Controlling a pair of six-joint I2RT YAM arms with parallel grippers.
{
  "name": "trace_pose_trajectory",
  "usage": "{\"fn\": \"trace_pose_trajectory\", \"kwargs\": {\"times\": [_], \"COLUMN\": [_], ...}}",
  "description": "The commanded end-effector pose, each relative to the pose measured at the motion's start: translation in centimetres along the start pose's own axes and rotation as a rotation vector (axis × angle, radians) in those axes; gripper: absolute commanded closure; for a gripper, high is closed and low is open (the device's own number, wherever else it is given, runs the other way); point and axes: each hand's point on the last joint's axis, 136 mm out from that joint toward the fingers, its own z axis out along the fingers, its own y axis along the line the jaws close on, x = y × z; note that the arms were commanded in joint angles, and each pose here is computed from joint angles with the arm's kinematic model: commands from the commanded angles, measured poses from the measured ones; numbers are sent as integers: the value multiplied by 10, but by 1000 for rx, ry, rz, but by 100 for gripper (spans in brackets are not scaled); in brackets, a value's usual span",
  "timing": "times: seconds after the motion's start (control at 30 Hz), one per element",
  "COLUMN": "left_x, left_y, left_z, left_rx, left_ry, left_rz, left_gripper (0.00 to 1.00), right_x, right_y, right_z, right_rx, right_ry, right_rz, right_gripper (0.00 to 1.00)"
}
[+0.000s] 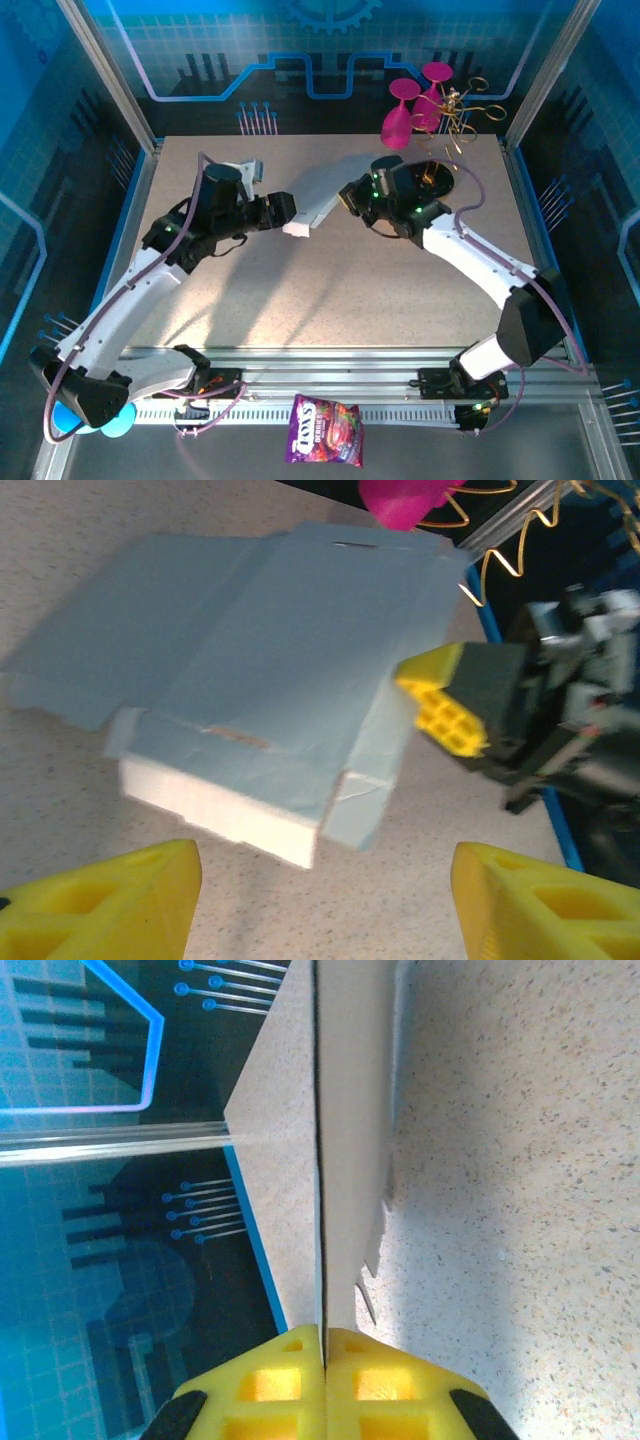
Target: Fold the paper box
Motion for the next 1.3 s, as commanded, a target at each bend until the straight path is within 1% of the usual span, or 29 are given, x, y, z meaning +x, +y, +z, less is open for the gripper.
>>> {"fn": "trace_pose_trajectory", "kwargs": {"times": [0.0,0.07,0.13,0.2,0.3,0.37,0.47,0.53,0.67,0.77,0.83,0.93,1.0,1.13,1.27], "left_x": [-18,-31,-42,-50,-57,-57,-48,-40,-27,-21,-19,-19,-14,-9,-15], "left_y": [10,8,10,10,11,12,20,22,16,11,10,3,4,9,9], "left_z": [-26,-38,-50,-57,-61,-60,-51,-42,-31,-22,-16,1,13,32,48], "left_rx": [-94,-104,-130,-134,-132,-124,-120,-97,-60,-16,9,90,96,75,81], "left_ry": [-89,-142,-181,-190,-170,-135,-48,13,105,141,137,136,150,169,170], "left_rz": [13,-4,-30,-70,-136,-173,-268,-348,-446,-518,-573,-695,-760,-794,-798], "left_gripper": [33,32,32,32,34,35,37,39,45,49,50,55,58,59,60], "right_x": [-11,-12,-8,1,18,27,28,24,16,13,15,18,21,22,22], "right_y": [-4,0,-1,-2,3,4,-1,-4,-8,-7,-8,-6,-8,-11,-12], "right_z": [-43,-69,-98,-115,-124,-116,-87,-59,-9,22,29,31,33,34,32], "right_rx": [177,265,387,474,529,564,608,603,571,511,503,501,498,484,471], "right_ry": [-119,-174,-213,-205,-177,-153,-149,-162,-178,-172,-160,-150,-142,-134,-132], "right_rz": [44,71,105,143,185,213,247,270,295,313,333,330,336,356,365], "right_gripper": [100,100,100,100,100,100,100,100,100,100,100,100,100,100,100]}}
